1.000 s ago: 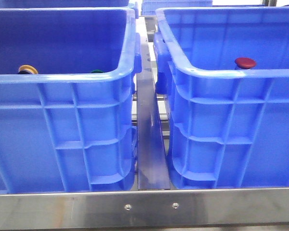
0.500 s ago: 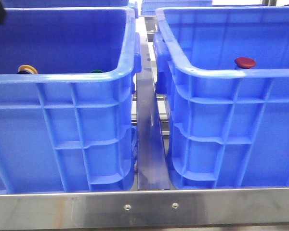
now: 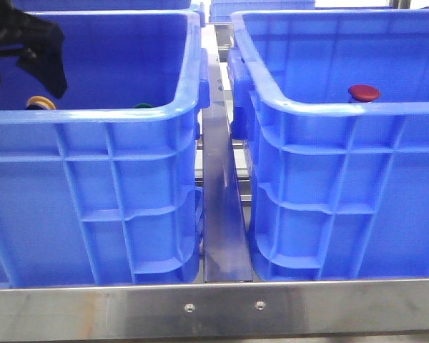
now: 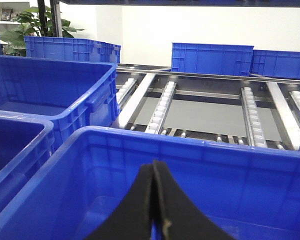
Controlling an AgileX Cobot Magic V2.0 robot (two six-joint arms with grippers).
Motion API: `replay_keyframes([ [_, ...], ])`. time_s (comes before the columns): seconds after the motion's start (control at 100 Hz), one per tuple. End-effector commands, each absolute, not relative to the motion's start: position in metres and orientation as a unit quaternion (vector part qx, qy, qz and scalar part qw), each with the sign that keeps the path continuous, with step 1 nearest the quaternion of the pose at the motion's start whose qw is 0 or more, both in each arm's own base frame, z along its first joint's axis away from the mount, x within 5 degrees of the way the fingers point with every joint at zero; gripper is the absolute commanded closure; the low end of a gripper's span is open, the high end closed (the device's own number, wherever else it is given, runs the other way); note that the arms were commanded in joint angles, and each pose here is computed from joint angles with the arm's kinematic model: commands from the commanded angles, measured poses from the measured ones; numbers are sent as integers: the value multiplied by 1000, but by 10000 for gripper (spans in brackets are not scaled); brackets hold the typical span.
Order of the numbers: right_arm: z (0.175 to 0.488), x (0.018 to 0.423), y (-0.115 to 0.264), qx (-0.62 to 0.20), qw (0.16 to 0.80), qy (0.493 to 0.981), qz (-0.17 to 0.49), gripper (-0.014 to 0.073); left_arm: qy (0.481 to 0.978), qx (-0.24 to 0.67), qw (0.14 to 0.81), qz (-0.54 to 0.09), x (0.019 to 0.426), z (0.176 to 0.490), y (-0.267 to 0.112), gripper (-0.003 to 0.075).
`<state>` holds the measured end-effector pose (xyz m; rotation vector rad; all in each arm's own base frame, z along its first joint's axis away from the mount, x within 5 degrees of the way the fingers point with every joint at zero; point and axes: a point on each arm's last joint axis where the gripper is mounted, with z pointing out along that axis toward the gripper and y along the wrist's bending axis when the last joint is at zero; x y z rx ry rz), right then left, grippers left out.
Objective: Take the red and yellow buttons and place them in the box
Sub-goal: 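Lower the left gripper into the button bin and grasp a yellow button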
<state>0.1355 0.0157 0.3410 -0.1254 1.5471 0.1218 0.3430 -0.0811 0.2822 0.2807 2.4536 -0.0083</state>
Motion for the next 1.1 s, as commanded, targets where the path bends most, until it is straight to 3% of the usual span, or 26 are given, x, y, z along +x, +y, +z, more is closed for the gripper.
replay_keyframes([
  [0.0, 351, 133, 18, -40, 725, 682, 88, 663, 919, 110, 380, -5, 346, 305, -81, 104],
  [0.55, 351, 133, 18, -40, 725, 682, 88, 663, 937, 98, 336, 13, 367, 266, -69, 123],
  [0.71, 351, 133, 18, -40, 725, 682, 88, 663, 938, 99, 331, 14, 368, 263, -69, 295],
  [0.82, 351, 133, 18, -40, 725, 682, 88, 663, 938, 99, 332, 14, 368, 264, -69, 503],
  [0.97, 351, 133, 18, -40, 725, 682, 88, 663, 932, 97, 348, 12, 363, 277, -68, 724],
  [1.09, 351, 133, 18, -40, 725, 682, 88, 663, 927, 95, 363, 11, 352, 296, -66, 741],
])
